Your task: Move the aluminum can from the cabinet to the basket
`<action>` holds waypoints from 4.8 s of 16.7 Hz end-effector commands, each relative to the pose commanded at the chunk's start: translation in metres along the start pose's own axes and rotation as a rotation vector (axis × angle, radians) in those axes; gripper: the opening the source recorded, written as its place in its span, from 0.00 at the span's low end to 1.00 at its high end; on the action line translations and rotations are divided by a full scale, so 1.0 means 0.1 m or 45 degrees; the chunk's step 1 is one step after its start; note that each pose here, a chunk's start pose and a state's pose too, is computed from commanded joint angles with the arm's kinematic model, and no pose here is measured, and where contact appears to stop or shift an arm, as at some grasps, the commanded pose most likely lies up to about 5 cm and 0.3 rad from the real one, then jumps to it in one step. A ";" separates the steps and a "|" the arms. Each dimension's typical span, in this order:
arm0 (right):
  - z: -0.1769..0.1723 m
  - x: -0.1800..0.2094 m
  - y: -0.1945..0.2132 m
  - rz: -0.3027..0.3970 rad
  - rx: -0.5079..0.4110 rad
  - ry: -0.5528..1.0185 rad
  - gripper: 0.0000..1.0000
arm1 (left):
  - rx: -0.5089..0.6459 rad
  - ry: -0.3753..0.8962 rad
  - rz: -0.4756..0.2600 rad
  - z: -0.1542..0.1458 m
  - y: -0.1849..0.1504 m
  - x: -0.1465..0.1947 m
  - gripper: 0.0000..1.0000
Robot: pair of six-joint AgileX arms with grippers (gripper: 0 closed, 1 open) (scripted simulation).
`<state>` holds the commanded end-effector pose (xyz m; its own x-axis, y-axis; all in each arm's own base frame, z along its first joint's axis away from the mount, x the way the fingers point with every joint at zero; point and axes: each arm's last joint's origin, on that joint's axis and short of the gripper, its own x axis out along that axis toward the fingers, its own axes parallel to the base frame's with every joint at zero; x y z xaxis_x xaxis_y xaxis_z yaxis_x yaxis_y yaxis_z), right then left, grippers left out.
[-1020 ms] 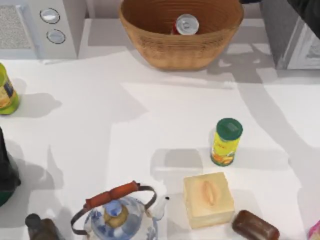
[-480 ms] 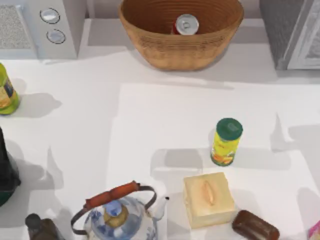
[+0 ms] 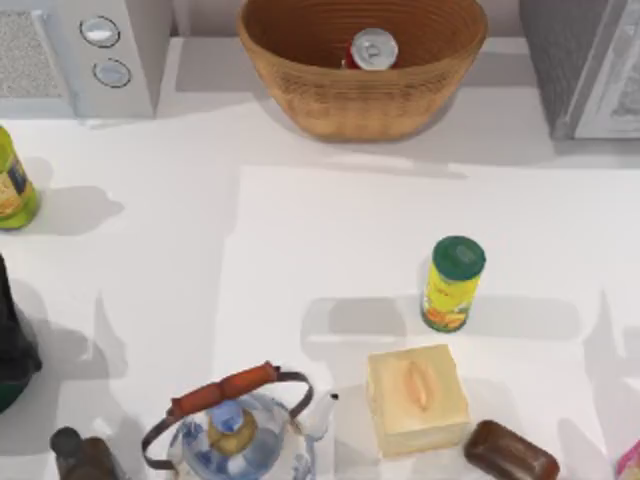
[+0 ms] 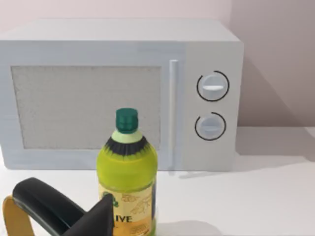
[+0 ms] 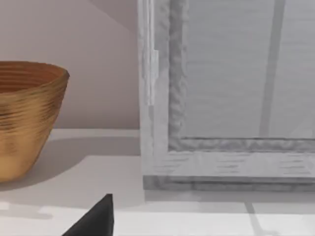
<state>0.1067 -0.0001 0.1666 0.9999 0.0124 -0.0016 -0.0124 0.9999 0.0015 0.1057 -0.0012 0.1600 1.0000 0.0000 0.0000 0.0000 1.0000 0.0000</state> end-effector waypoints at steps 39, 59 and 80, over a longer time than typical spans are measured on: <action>-0.05 0.45 -2.01 -0.011 -0.002 -0.002 1.00 | 0.000 0.000 0.000 0.00 0.00 0.00 1.00; 1.82 0.79 -2.77 -0.006 0.036 0.019 1.00 | 0.000 0.000 0.000 0.00 0.00 0.00 1.00; 3.48 0.74 -1.80 -0.011 -0.006 -0.011 1.00 | 0.000 0.000 0.000 0.00 0.00 0.00 1.00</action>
<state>0.1839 -0.1796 0.5143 1.0000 0.0038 0.0069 -0.0038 1.0000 -0.0032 0.1057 -0.0012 0.1600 1.0000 0.0000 0.0000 0.0000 1.0000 0.0000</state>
